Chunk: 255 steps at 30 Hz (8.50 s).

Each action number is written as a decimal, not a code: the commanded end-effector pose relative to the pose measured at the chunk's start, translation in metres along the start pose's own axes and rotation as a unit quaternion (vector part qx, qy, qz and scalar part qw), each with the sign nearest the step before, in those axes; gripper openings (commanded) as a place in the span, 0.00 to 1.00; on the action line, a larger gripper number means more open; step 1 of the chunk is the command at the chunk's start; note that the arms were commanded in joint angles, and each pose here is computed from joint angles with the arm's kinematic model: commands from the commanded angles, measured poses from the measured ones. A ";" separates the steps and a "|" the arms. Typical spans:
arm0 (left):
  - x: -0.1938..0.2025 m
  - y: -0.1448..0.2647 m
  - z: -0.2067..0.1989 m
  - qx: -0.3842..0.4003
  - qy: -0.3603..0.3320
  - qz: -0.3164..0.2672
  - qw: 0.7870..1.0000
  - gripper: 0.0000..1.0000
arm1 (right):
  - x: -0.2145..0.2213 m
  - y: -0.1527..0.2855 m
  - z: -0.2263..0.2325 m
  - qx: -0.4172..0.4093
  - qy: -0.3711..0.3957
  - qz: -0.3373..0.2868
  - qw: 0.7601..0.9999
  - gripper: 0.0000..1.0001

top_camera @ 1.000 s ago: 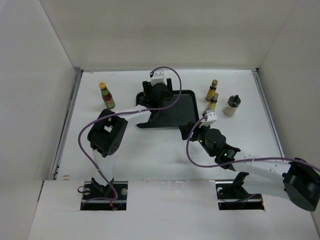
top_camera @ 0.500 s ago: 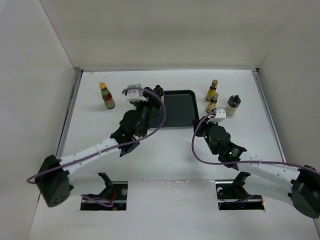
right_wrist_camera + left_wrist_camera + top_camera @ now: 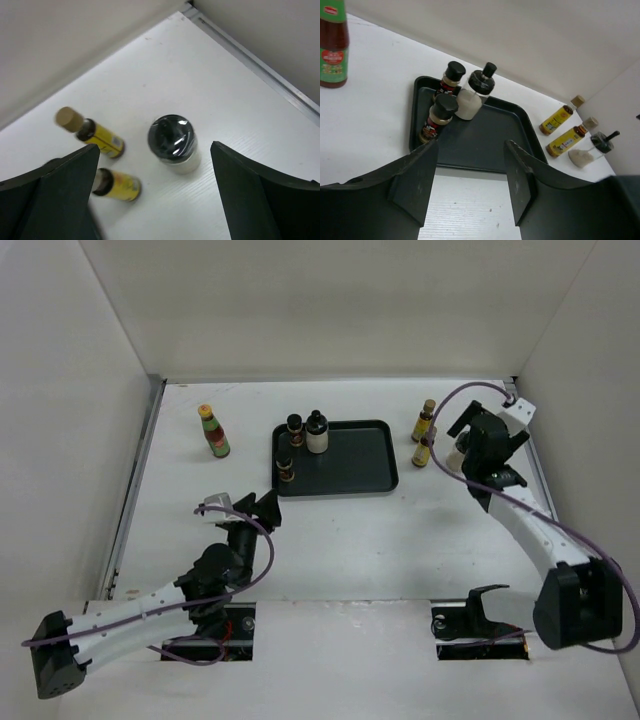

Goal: Organize the condiment bottles

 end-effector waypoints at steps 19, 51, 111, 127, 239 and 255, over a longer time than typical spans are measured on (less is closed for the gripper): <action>0.013 -0.006 -0.002 0.002 -0.008 0.008 1.000 0.59 | 0.045 -0.100 0.009 -0.003 0.026 0.131 0.991 0.98; 0.015 -0.007 -0.003 0.003 -0.010 0.012 1.000 0.60 | 0.060 -0.109 -0.004 0.022 0.015 0.130 0.991 0.81; 0.011 -0.015 0.018 -0.040 -0.031 -0.010 0.999 0.66 | 0.056 -0.008 0.274 -0.268 0.081 0.067 0.958 0.89; 0.003 -0.011 0.015 -0.028 -0.012 -0.018 0.999 0.65 | -0.013 -0.020 0.090 -0.103 0.092 0.019 0.990 0.81; 0.023 -0.019 0.015 -0.034 -0.030 0.013 0.999 0.66 | -0.025 -0.063 0.140 -0.156 0.091 -0.008 0.983 0.32; 0.020 -0.019 0.018 -0.039 -0.028 0.008 0.999 0.66 | 0.018 -0.052 0.206 -0.223 0.090 0.020 0.971 0.33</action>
Point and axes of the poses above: each gripper's point midway between its finger pads, its own y axis back along the fingers, its own z axis along the line the jaws close on, x = y × z, the point moved 9 cm from there along y, back along the fingers, and after that the axes turned 7 degrees about y, right-handed, at the moved point
